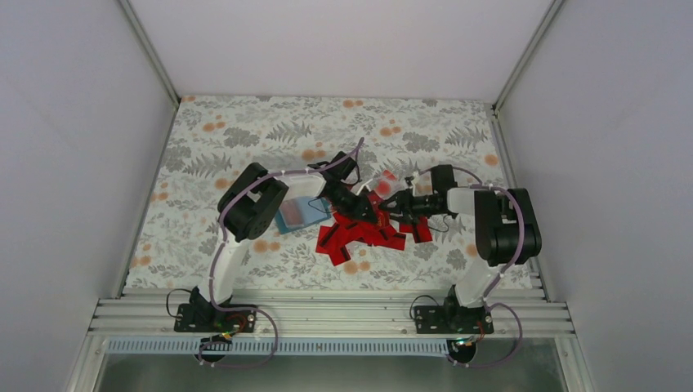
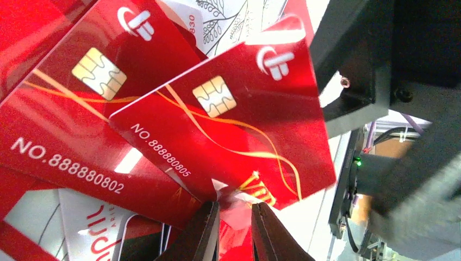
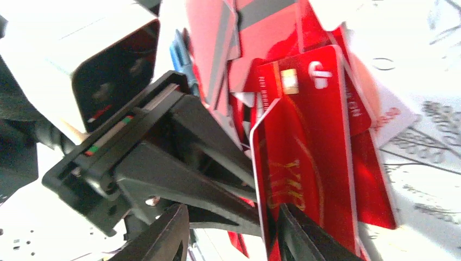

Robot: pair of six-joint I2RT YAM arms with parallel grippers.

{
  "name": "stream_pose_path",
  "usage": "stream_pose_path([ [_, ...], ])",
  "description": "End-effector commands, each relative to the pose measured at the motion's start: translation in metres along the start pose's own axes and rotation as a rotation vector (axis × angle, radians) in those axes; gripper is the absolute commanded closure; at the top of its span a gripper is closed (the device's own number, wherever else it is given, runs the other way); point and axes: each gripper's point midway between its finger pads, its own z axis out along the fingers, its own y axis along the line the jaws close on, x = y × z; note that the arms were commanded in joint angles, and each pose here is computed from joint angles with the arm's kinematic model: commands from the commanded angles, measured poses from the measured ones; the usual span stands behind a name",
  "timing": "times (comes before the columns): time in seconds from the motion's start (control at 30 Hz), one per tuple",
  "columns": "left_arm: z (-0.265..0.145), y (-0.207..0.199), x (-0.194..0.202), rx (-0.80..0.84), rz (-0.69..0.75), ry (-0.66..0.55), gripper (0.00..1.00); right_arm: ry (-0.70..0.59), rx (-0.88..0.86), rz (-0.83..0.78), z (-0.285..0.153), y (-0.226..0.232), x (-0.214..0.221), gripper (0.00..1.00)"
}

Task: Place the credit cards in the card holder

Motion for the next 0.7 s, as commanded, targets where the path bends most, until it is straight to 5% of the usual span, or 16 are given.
stream_pose_path([
  [0.0,0.009,0.038,0.029,-0.079,-0.122,0.067,0.83,0.004,0.079,0.017,0.001,-0.018,-0.001,0.6],
  [0.13,0.009,0.038,0.029,-0.076,-0.121,0.064,0.83,0.003,0.109,0.03,0.002,-0.026,0.001,0.67],
  [0.37,0.007,0.032,0.022,-0.058,-0.111,0.055,0.83,0.013,0.093,0.033,0.006,-0.03,0.003,0.95],
  [0.67,-0.013,0.02,0.014,-0.029,-0.109,-0.003,0.8,0.027,0.031,0.012,0.007,-0.021,0.007,0.96],
])
